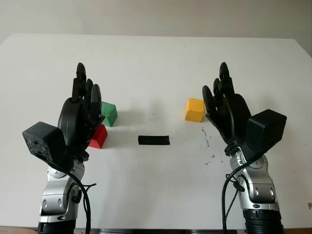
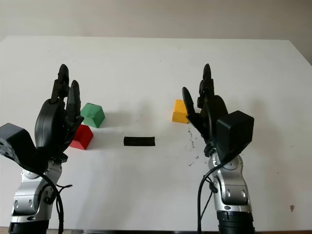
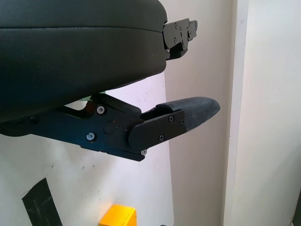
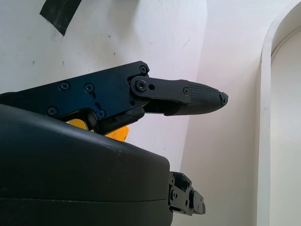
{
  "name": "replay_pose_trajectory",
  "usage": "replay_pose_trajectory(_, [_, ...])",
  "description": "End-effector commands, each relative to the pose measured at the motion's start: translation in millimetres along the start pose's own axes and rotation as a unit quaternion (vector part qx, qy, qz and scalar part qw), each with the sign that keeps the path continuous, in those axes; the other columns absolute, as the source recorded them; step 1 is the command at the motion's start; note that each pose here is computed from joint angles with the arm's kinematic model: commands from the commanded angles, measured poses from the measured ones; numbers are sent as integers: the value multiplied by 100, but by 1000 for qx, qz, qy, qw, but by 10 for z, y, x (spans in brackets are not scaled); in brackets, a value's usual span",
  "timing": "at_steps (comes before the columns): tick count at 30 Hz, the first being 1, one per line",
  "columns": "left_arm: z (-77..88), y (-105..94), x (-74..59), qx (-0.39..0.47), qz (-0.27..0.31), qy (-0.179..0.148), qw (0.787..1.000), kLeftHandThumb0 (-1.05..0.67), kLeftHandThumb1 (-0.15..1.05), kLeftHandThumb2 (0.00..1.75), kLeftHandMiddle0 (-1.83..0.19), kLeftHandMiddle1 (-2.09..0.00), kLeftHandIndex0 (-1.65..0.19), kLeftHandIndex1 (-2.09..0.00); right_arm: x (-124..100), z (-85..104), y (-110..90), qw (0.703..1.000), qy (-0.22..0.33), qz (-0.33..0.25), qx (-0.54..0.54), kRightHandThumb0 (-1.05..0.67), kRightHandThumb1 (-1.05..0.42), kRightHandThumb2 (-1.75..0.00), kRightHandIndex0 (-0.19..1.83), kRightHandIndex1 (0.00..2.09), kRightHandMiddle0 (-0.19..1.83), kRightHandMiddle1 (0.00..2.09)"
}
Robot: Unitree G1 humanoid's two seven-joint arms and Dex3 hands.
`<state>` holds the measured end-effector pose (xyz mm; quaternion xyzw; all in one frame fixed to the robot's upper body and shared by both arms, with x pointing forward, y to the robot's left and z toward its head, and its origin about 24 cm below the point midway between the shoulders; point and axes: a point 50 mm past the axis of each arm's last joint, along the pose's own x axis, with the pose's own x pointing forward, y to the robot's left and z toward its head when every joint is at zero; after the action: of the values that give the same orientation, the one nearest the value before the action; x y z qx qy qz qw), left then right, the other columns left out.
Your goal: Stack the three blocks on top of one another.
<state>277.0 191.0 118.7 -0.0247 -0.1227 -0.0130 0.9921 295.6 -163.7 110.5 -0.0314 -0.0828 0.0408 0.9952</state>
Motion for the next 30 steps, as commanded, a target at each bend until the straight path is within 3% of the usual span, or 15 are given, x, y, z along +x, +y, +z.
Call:
replay_pose_trajectory(1, [37,-3,23,-1,0,-9,1000,-64,105,67,19,0,19,0,23,48,2,1000,-14,2,-1,-65,-105,-48,-19,0,-19,0])
replay_pose_trajectory(20, [89,34,52,4,-1,-20,1000,-65,105,65,19,0,19,0,50,89,-24,1000,-15,-1,-4,-66,-105,-47,-19,0,-19,0])
replay_pose_trajectory(26, [337,149,105,55,29,-76,995,-58,105,57,5,-9,9,-6,75,112,-50,1000,-21,3,-13,-66,-105,-47,-19,0,-19,0])
replay_pose_trajectory(30, [598,341,137,169,27,-105,980,-57,105,42,-19,-18,-12,-17,142,202,-117,999,-30,9,-23,-69,-105,-45,-19,0,-19,0])
